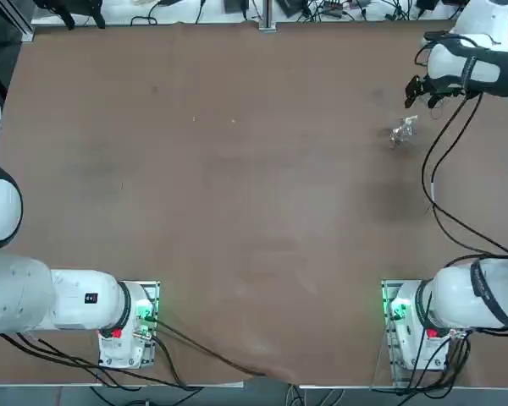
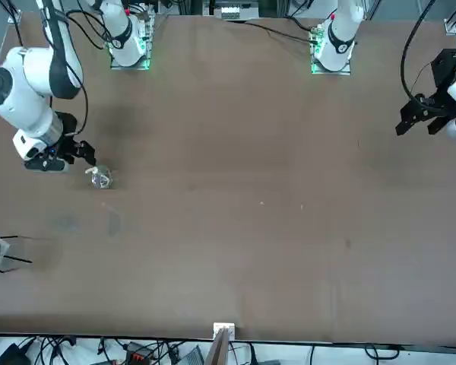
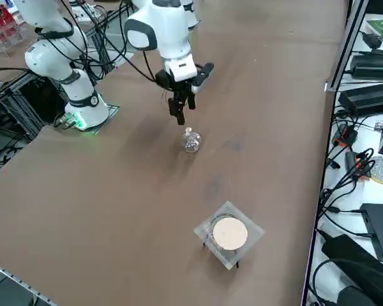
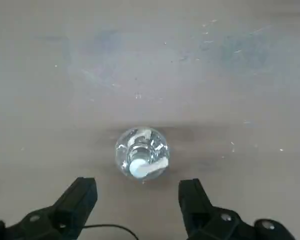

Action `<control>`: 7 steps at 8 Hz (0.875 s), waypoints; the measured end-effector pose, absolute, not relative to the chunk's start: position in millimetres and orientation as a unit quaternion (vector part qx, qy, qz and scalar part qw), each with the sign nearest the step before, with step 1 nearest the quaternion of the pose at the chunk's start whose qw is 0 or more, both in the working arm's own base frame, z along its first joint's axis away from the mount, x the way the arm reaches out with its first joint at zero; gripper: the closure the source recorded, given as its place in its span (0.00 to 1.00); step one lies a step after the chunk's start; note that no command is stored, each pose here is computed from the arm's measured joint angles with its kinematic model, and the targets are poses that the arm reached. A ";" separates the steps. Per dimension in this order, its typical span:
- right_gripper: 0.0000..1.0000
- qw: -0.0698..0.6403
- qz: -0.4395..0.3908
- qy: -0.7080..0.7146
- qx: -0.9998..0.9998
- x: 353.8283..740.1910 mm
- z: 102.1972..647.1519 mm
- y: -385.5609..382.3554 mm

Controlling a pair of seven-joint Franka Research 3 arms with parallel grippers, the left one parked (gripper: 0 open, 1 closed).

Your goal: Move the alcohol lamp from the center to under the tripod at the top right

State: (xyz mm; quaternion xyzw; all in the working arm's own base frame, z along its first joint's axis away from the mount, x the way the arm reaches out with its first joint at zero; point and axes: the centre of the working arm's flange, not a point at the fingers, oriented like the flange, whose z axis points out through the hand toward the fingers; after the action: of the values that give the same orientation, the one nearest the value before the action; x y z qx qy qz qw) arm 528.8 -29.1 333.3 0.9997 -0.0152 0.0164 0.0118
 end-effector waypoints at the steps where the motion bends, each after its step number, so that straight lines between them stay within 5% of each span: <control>1: 0.01 0.012 0.015 -0.019 1.000 531.1 319.6 -32.8; 7: 0.05 0.010 -0.007 -0.048 0.999 532.7 271.7 -40.2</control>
State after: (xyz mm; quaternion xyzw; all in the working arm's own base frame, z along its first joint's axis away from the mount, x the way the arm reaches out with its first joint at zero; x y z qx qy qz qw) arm 532.7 -40.2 271.7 0.9987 -0.0484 -0.0073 0.0103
